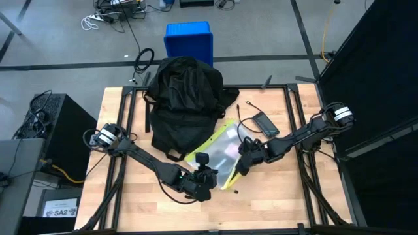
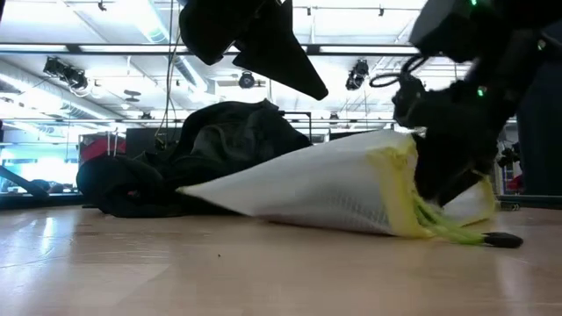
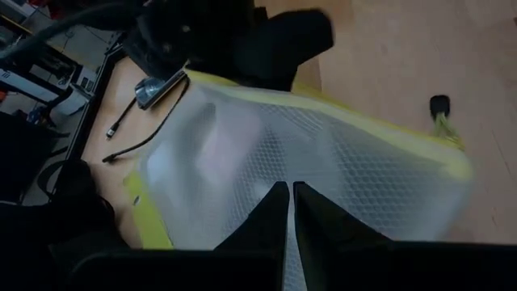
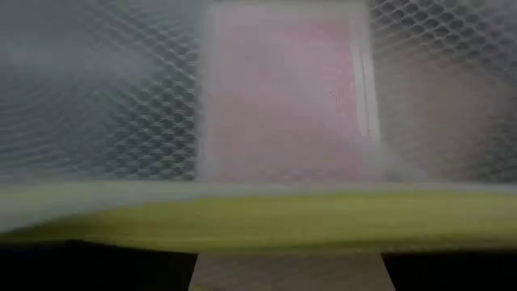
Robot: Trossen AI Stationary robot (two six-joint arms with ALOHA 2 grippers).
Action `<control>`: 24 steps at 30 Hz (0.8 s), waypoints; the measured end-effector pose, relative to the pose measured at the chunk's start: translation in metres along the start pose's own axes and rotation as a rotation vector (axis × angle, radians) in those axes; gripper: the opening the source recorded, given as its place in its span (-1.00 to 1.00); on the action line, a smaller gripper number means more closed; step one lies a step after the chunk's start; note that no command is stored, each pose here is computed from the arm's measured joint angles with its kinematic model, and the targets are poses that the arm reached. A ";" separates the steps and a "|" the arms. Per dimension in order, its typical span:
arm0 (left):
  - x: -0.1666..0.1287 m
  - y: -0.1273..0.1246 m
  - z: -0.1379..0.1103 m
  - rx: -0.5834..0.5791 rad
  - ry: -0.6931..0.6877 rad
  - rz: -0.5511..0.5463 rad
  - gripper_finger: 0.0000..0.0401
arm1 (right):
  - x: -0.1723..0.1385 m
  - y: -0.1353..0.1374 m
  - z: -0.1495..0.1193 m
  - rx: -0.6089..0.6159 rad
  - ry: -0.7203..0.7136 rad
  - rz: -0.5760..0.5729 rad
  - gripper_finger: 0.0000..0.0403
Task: Unpack backpack
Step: Remove the playing cards from the yellow zipper pouch
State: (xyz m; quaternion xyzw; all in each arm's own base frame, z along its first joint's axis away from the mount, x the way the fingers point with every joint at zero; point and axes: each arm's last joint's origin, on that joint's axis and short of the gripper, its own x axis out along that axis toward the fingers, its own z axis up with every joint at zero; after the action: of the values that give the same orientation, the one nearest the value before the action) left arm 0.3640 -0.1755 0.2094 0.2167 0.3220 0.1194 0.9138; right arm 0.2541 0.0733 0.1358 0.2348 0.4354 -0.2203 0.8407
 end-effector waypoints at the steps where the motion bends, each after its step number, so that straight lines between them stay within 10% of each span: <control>1: 0.000 0.000 0.000 0.000 0.001 0.000 -1.00 | -0.001 0.003 0.003 0.004 0.001 0.017 0.37; 24: 0.000 0.000 -0.001 0.012 0.009 -0.001 -1.00 | -0.050 0.041 0.006 -0.109 0.336 0.130 0.39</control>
State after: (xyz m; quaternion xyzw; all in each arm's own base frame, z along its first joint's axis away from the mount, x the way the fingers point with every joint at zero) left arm 0.3630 -0.1755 0.2086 0.2216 0.3268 0.1181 0.9111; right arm 0.2553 0.1108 0.1889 0.2499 0.5648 -0.0995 0.7802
